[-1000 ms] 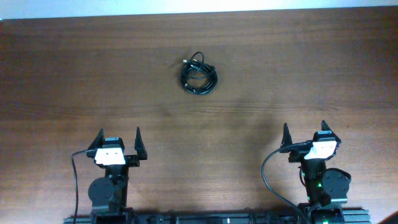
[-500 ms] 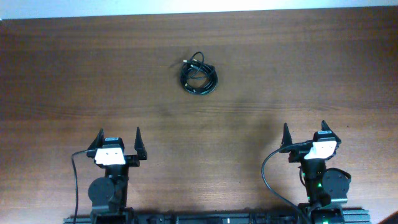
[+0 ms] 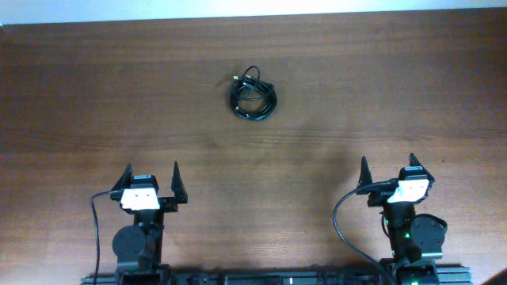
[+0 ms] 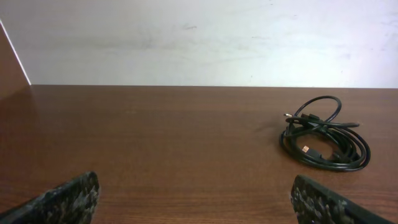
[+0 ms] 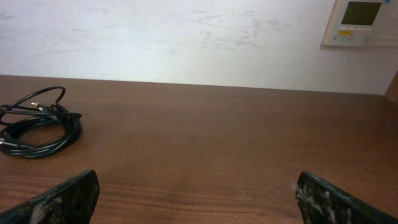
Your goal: Untangle cables
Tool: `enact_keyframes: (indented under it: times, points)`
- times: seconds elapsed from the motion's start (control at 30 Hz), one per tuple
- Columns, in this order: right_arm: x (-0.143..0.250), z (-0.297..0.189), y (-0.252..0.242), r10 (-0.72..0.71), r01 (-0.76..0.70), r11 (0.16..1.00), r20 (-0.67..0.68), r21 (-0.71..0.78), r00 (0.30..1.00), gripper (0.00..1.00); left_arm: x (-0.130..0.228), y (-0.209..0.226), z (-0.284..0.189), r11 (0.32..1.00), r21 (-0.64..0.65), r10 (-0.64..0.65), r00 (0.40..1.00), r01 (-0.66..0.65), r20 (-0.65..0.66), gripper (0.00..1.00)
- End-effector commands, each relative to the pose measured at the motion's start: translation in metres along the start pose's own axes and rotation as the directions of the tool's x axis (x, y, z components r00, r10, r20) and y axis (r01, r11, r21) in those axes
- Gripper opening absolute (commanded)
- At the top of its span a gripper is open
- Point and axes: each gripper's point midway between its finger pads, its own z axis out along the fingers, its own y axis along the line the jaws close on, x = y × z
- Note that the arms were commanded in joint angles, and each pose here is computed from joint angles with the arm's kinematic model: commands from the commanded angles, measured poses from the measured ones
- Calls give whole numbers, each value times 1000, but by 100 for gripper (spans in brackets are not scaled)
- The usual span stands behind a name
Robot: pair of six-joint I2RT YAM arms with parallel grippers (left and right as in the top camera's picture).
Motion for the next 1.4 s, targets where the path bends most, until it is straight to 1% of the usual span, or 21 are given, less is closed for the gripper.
enact_keyframes:
  times: [0.0,0.6,0.63,0.67,0.7,0.73,0.77,0.8,0.83,0.9,0.93,0.97,1.0,1.03,1.07,1.13,1.17,1.2,1.27,1.33,1.37]
  points:
    - [6,1,-2,-3,3,1000,-16,8,1000,98,2,-3,0,1000,19,19,1000,-19,-8,99]
    - [4,1,-1,-2,2,1000,-11,7,1000,98,2,-3,0,1000,19,19,1000,-19,-8,99]
    - [2,1,5,26,-26,999,-1,-28,1000,98,2,-3,0,1000,19,19,1000,-19,-8,99]
    - [-4,-3,34,146,-144,969,-6,-202,989,99,2,-3,0,1000,19,19,1000,-19,-8,99]
    - [-4,-12,64,238,-245,896,-66,-369,969,98,2,-3,0,1000,19,19,1000,-19,-8,99]
    - [-5,-23,87,281,-308,814,-131,-492,951,98,2,-3,0,1000,19,19,1000,-19,-8,99]
    - [-9,-33,102,317,-360,740,-178,-569,932,98,2,-3,0,1000,19,19,1000,-19,-8,99]
    - [-16,-38,108,352,-398,693,-201,-600,914,98,2,-3,0,1000,19,19,1000,-19,-8,99]
    - [-21,-39,108,384,-427,674,-208,-603,900,98,2,-4,0,1000,19,19,1000,-19,-6,99]
    - [-53,-46,109,386,-331,666,-71,-668,920,99,2,-4,0,1000,19,19,1000,-19,-7,99]
    - [-75,-53,108,384,-252,670,35,-698,923,99,2,-3,0,1000,19,19,1000,-19,-7,99]
    - [-101,-64,106,383,-156,679,165,-718,909,98,0,-1,0,1000,5,19,1000,-19,0,99]
    - [-122,-73,103,387,-98,694,255,-713,886,98,-9,-5,0,999,31,-18,999,16,36,99]
    - [-140,-79,98,393,-74,712,308,-699,866,98,-22,-15,-2,991,95,-102,992,94,80,99]
    - [-148,-81,96,393,-68,721,325,-690,860,98,-34,-20,-4,984,132,-140,982,124,124,99]
    - [-169,-90,94,343,-13,753,375,-658,861,98,-88,-21,-18,977,176,-176,926,122,334,99]
    - [-177,-93,93,310,14,769,393,-639,866,99,-117,-21,-31,977,189,-176,880,102,440,99]
    - [-185,-94,90,269,30,798,401,-602,876,98,-141,-20,-43,977,195,-176,844,87,506,99]
    - [-196,-93,82,194,45,848,390,-527,900,98,-163,-20,-52,977,195,-176,838,85,516,99]
    - [-204,-91,75,123,52,882,335,-468,934,98,-183,-20,-56,977,191,-175,868,95,464,99]
    - [-208,-88,74,90,44,885,264,-463,960,98,-196,-23,-57,977,198,-157,888,76,432,99]
